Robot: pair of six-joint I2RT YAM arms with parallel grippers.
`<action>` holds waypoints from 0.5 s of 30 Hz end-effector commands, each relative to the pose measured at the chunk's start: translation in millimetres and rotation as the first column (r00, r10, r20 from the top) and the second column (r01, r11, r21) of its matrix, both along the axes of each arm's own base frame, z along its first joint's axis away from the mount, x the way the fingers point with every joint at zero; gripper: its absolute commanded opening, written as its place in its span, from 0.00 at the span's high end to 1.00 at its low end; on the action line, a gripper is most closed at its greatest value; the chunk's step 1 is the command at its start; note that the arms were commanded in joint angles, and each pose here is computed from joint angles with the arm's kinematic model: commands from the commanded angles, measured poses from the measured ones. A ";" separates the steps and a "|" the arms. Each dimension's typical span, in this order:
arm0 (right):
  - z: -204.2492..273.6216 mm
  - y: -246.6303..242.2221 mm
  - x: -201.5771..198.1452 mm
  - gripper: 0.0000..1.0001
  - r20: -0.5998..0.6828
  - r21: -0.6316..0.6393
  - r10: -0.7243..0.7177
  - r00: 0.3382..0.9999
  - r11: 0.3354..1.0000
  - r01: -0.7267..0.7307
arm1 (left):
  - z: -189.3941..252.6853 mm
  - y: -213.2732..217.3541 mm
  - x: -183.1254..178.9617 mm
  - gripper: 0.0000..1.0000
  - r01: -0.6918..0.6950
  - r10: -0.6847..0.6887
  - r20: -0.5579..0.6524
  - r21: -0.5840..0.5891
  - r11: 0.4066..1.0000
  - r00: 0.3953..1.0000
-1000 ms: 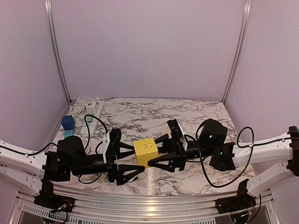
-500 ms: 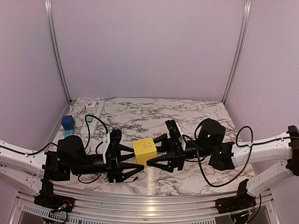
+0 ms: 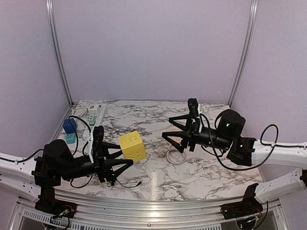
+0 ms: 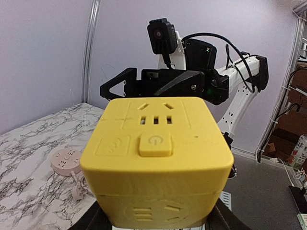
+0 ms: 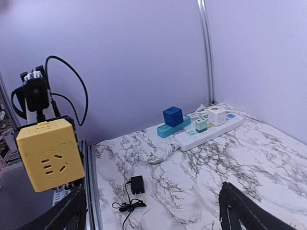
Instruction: Insert the plug
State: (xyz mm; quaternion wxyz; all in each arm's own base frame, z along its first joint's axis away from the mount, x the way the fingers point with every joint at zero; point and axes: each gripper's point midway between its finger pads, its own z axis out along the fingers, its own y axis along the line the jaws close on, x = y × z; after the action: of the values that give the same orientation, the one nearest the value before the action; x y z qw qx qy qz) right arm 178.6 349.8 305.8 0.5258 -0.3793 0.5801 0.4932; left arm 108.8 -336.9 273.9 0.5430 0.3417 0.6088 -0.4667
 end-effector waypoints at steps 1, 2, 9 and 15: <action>-18.6 -38.2 76.3 0.09 -0.076 -0.113 -0.400 0.913 0.913 0.391 | 0.2 14.3 5.9 0.85 -0.051 0.051 -0.014 -0.018 0.999 0.999; -28.3 -50.3 92.8 0.09 -0.092 -0.158 -0.492 0.865 0.865 0.476 | 0.5 16.2 6.0 0.85 -0.055 0.055 -0.017 -0.021 0.998 0.998; -88.3 -118.1 165.2 0.14 -0.285 -0.277 -0.734 0.616 0.678 0.680 | -2.1 19.7 5.9 0.85 -0.060 0.059 -0.034 -0.024 0.998 0.998; -139.1 -124.4 192.7 0.15 -0.343 -0.372 -0.762 0.550 0.648 0.665 | -4.0 21.5 5.4 0.85 -0.061 0.060 -0.044 -0.028 0.998 0.997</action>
State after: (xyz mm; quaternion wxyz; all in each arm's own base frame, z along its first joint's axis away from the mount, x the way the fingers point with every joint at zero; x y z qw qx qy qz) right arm 359.6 226.0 196.6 0.5187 -0.0565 0.8138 0.2558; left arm 112.2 -321.4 263.8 0.5405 0.3214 0.6274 -0.4592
